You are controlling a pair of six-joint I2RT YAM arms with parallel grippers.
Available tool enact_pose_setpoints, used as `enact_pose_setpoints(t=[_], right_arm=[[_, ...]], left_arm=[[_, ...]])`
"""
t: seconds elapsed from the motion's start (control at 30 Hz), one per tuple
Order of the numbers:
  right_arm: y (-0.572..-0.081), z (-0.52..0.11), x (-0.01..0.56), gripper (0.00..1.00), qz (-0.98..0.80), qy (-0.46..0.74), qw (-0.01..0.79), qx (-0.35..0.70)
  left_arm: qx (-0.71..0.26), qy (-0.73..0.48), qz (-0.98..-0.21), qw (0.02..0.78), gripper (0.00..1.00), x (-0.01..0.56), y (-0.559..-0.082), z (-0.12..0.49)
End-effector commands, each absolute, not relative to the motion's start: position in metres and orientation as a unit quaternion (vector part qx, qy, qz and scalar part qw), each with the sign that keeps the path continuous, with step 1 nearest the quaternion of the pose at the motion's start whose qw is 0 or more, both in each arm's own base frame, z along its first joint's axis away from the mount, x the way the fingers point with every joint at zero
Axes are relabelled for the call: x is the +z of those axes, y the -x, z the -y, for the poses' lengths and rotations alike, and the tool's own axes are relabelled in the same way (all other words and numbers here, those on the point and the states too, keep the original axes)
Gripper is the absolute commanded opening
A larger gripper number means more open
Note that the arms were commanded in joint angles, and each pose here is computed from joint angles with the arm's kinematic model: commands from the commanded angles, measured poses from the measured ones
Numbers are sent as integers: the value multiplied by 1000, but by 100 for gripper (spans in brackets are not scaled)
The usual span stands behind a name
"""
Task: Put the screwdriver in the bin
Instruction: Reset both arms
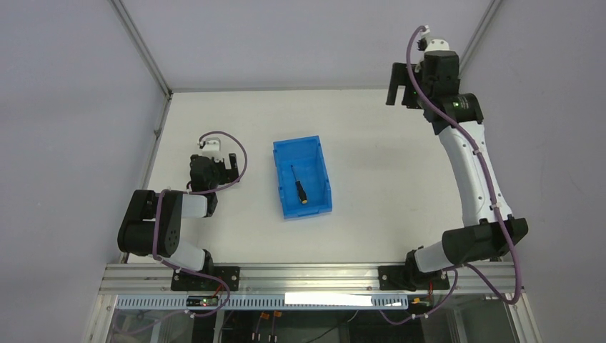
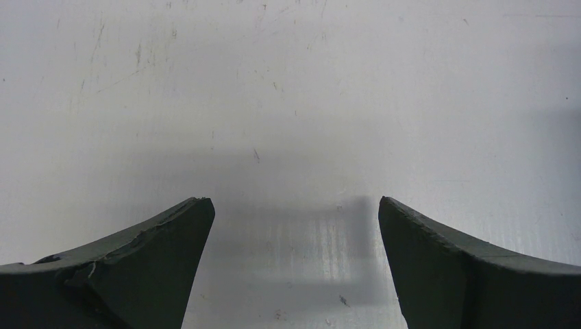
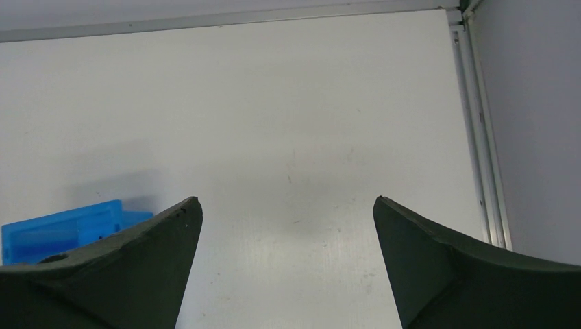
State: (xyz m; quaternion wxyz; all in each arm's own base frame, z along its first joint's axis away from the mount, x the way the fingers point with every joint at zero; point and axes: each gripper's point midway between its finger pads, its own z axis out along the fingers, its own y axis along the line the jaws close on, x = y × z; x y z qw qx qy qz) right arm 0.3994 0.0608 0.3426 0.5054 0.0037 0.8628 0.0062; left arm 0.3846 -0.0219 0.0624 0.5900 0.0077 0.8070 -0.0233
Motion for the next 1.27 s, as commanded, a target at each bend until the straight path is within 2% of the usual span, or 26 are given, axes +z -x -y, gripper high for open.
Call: enact_pose_setpoints(t=[0.0,0.2,1.23], right_arm=[[-390,-28,355,99,-855,-20,518,12],[-393,-7,345,99,-861,-31,507,26],[-395,-10,344,99,-858,-39,510,38]], left_arm=[[-23,1,-791,612,100,79,-394,18],[-23,1,-790,612,100,79,-394,17],[-23,1,-791,612,100,79,-394,18]])
